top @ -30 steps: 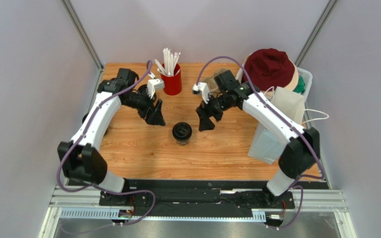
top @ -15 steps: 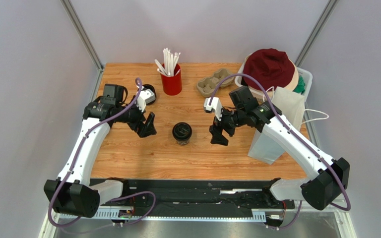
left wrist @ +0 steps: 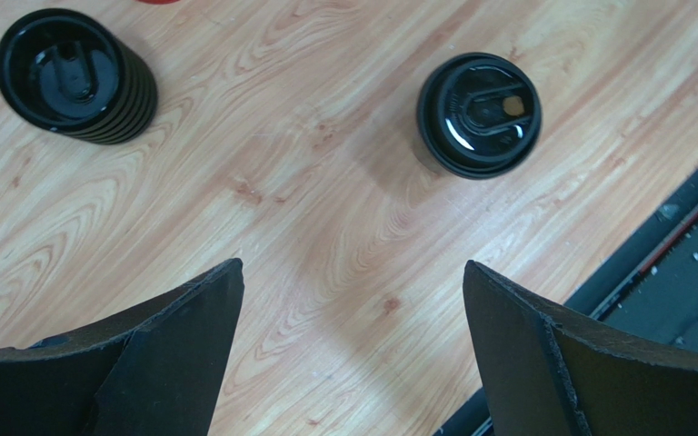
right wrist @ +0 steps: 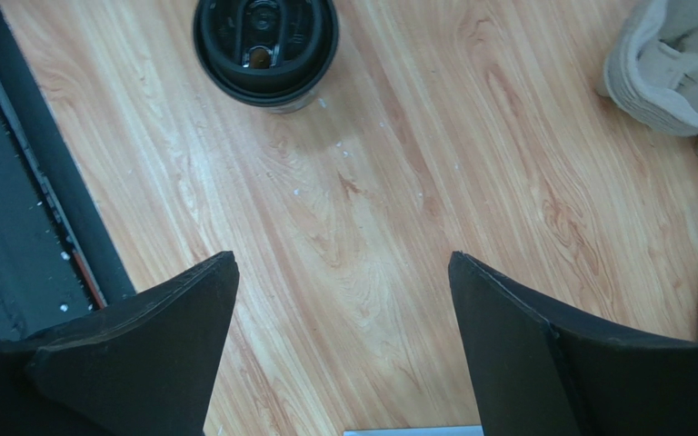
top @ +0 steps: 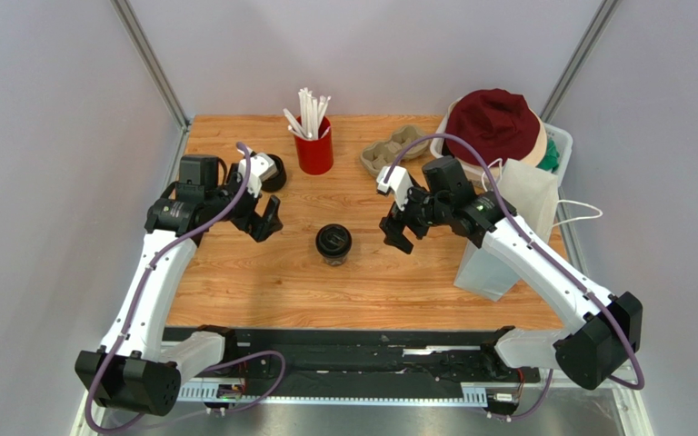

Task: Pack the takeout coffee

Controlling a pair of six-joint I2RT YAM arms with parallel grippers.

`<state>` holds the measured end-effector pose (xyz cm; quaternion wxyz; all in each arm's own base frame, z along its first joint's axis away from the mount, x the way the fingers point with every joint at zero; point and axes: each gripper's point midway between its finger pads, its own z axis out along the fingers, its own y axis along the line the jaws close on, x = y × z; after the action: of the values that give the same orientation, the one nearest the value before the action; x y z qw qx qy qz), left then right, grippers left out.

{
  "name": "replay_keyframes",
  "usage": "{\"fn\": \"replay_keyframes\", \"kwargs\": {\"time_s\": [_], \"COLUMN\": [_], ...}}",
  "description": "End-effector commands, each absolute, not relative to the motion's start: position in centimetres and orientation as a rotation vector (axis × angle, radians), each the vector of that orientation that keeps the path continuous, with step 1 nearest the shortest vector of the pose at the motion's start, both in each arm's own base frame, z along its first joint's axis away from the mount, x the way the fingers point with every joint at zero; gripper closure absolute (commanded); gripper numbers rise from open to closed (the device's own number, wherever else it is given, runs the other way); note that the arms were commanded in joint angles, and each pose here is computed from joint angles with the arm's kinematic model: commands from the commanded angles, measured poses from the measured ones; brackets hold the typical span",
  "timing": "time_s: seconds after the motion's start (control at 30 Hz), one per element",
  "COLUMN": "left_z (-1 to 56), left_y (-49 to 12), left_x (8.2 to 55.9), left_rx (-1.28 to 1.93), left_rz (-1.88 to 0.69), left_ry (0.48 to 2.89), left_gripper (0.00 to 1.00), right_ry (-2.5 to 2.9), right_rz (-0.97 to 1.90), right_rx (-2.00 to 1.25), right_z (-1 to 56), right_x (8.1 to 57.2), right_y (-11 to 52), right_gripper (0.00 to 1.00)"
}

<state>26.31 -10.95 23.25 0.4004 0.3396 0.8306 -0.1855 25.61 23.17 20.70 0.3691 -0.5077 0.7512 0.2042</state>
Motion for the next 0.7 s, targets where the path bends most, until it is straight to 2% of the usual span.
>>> {"fn": "replay_keyframes", "kwargs": {"time_s": [0.0, 0.27, 0.67], "left_z": [24.2, 24.5, 23.5], "left_y": [-9.6, -9.0, -8.8], "left_x": [28.2, 28.8, 29.3], "left_rx": [0.742, 0.695, 0.684], "left_rz": [-0.356, -0.306, -0.297], "left_ry": [2.074, 2.056, 2.083], "left_gripper": [0.01, 0.01, 0.01], "right_ry": [1.868, 1.868, 1.835], "right_rz": [0.44, 0.341, 0.324], "right_rx": [-1.167, -1.083, -1.079], "right_z": [22.9, 23.3, 24.3], "right_x": [27.8, 29.3, 29.1], "right_y": [23.1, 22.0, 21.3], "right_gripper": [0.09, 0.09, 0.09]}}
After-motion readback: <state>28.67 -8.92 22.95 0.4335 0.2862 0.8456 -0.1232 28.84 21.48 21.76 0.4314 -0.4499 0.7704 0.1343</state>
